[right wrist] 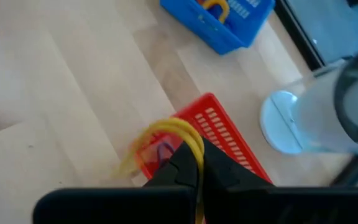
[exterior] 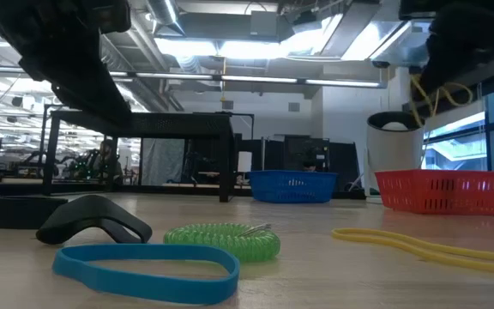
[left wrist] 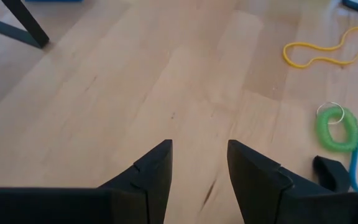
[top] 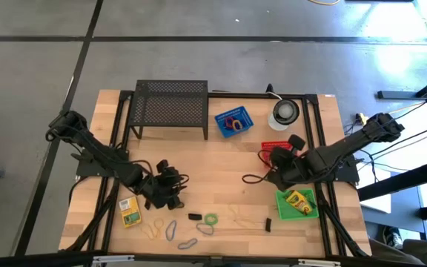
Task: Pick & Place Office Desk Supplies
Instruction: Put the yellow rubber band into the red bin
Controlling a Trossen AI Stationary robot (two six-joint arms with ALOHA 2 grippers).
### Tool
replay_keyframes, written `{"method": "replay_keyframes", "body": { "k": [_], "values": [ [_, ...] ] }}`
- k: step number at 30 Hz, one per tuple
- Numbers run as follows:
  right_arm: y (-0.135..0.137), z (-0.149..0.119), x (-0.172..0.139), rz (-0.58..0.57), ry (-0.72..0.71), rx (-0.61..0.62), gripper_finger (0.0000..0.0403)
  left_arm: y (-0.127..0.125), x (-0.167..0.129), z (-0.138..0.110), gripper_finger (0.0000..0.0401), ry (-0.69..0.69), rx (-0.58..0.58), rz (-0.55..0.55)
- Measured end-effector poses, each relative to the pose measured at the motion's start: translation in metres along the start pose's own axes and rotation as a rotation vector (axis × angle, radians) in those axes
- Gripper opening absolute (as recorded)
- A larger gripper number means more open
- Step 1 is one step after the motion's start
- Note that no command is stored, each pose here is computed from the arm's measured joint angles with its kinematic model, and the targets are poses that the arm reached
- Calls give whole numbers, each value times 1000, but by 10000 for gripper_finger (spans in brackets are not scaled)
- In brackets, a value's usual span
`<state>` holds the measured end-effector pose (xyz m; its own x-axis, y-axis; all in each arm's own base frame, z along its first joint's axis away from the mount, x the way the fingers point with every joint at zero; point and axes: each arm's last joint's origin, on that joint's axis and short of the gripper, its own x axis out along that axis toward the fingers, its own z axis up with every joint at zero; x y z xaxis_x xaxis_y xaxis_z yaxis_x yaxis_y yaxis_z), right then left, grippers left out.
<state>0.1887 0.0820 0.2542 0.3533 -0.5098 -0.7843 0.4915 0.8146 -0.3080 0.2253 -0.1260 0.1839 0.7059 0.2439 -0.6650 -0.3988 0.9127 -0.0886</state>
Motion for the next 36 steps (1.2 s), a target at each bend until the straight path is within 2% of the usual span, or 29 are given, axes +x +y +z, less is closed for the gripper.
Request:
{"method": "replay_keyframes", "body": {
  "k": [6,10,16,22,30,36],
  "values": [
    [-2,-10,4,-61,-12,63,2,1,0,1,148,-25,-4,22],
    [-5,-27,23,-128,26,106,2,1,0,1,148,-25,-18,22],
    [-19,-55,56,-260,106,265,2,1,1,1,148,-26,-18,26],
    [-23,-64,71,-280,128,344,6,6,4,5,148,-33,-30,50],
    [-24,-62,73,-298,95,338,78,10,8,9,148,-33,-46,68],
    [-23,-61,73,-278,97,287,148,9,8,8,148,15,-97,22]
  ]
}}
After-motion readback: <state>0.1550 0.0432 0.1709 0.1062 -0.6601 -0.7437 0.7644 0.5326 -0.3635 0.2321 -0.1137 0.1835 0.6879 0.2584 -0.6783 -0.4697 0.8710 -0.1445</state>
